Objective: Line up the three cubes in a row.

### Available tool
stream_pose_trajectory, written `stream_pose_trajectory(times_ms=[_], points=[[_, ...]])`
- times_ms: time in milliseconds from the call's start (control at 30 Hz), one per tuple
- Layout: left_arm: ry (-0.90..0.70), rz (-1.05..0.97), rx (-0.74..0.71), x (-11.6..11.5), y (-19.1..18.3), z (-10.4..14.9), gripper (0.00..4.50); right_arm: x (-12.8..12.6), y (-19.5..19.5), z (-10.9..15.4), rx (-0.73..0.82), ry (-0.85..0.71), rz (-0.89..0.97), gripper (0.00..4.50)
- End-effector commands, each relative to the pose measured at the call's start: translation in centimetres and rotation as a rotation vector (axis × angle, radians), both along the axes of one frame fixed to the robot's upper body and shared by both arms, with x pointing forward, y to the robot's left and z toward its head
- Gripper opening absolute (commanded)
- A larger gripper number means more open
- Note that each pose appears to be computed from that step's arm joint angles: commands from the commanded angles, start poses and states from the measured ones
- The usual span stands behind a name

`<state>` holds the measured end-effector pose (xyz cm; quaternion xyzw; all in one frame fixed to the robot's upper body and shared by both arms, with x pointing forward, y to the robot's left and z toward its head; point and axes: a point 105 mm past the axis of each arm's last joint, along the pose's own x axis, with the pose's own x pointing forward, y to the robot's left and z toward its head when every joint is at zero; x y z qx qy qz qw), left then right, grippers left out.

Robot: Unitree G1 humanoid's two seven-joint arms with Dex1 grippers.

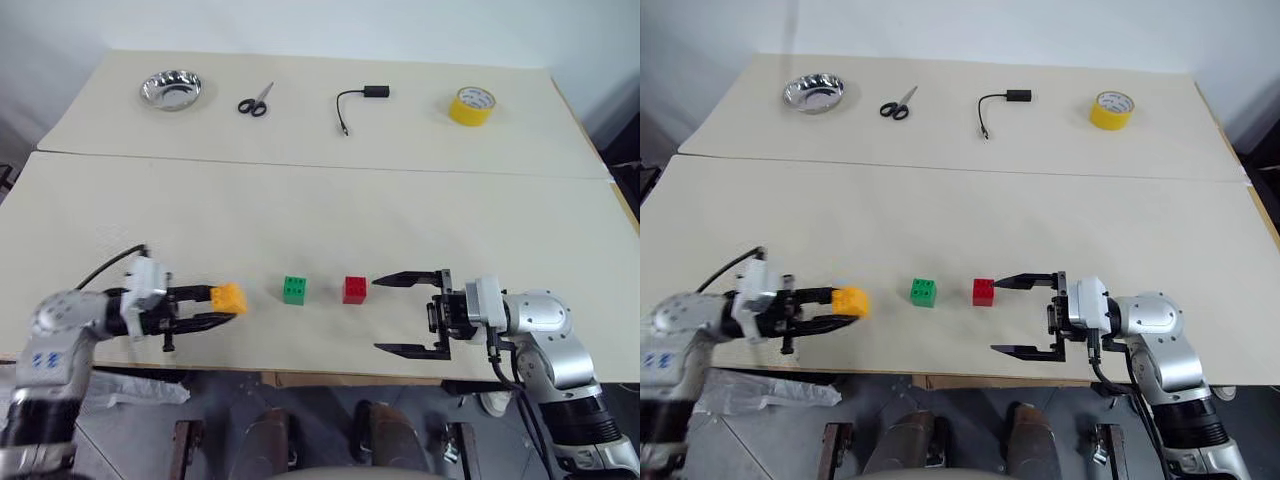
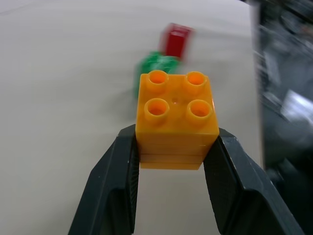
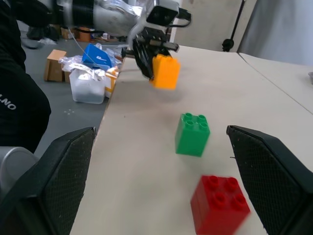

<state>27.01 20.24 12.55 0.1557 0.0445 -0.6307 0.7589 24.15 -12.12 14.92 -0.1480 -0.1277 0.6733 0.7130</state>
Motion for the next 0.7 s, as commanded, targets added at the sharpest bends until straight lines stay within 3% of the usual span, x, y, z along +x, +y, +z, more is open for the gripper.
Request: stream_pose_trajectory(times_ms=[33, 233, 700], points=[[-0.036, -0.054, 0.067, 1.2, 0.6, -0.6, 1.48, 0.1, -0.9, 0.9, 0.005, -0.032, -0.018, 4.50], [-0.026, -0.072, 0.125, 3.2, 2.2, -0.6, 1.48, -0.1, -2.0, 1.1, -0.010, -0.029, -0.060, 4.50], [0.055, -0.122, 0.158, 3.0, 2.0, -1.8, 1.48, -0.4, -1.9, 0.6, -0.003, -0.014, -0.085, 4.50]])
